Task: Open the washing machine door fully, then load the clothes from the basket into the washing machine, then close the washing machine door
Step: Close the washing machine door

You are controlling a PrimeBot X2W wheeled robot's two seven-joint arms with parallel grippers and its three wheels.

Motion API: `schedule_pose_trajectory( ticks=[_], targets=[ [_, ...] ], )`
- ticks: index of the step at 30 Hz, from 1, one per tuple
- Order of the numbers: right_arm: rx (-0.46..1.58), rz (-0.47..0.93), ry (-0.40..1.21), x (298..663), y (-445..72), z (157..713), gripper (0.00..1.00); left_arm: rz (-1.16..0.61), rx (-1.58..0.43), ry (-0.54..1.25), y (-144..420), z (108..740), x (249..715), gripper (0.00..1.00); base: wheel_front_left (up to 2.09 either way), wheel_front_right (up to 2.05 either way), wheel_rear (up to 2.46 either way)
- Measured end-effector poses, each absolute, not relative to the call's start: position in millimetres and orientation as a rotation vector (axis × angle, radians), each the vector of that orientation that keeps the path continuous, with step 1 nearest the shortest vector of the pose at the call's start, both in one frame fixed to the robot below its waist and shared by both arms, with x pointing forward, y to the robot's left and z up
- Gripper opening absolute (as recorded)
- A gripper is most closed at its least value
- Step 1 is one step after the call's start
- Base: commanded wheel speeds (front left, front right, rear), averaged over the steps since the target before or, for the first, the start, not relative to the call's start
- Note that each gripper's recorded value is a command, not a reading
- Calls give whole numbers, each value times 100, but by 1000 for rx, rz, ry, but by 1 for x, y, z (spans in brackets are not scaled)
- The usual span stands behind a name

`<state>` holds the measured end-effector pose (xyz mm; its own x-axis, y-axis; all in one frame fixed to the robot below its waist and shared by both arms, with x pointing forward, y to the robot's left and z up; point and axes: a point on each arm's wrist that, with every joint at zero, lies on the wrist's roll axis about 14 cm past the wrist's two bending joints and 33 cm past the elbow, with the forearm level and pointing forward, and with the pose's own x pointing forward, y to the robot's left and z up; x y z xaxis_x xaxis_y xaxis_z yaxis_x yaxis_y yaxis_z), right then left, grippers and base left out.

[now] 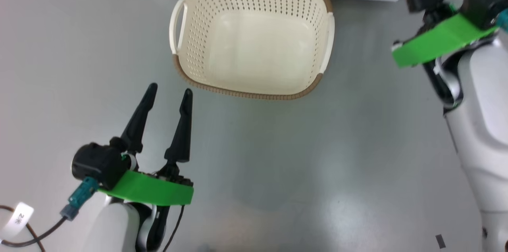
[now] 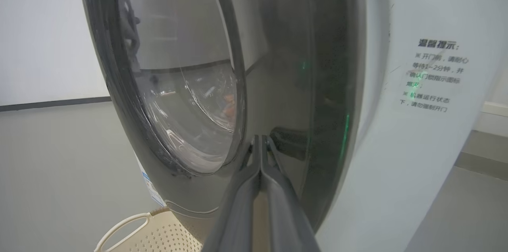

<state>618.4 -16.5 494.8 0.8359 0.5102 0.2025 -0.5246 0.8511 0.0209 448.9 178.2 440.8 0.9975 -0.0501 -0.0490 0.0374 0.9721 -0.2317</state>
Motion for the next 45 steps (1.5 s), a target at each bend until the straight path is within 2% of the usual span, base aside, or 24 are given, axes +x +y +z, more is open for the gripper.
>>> schedule_pose_trajectory(
  ticks=[11,24,30,45],
  targets=[
    [71,524,-265,680,-14,505,0,-58,-234,98,175,415,467,100,0,0,0],
    [95,522,-267,687,-9,506,0,-75,-250,109,167,409,470,100,0,0,0],
    [101,514,-234,674,-17,503,0,-83,-252,79,165,421,471,100,0,0,0],
    [149,515,-70,581,-39,474,0,-97,-232,1,162,460,456,100,0,0,0]
  ],
)
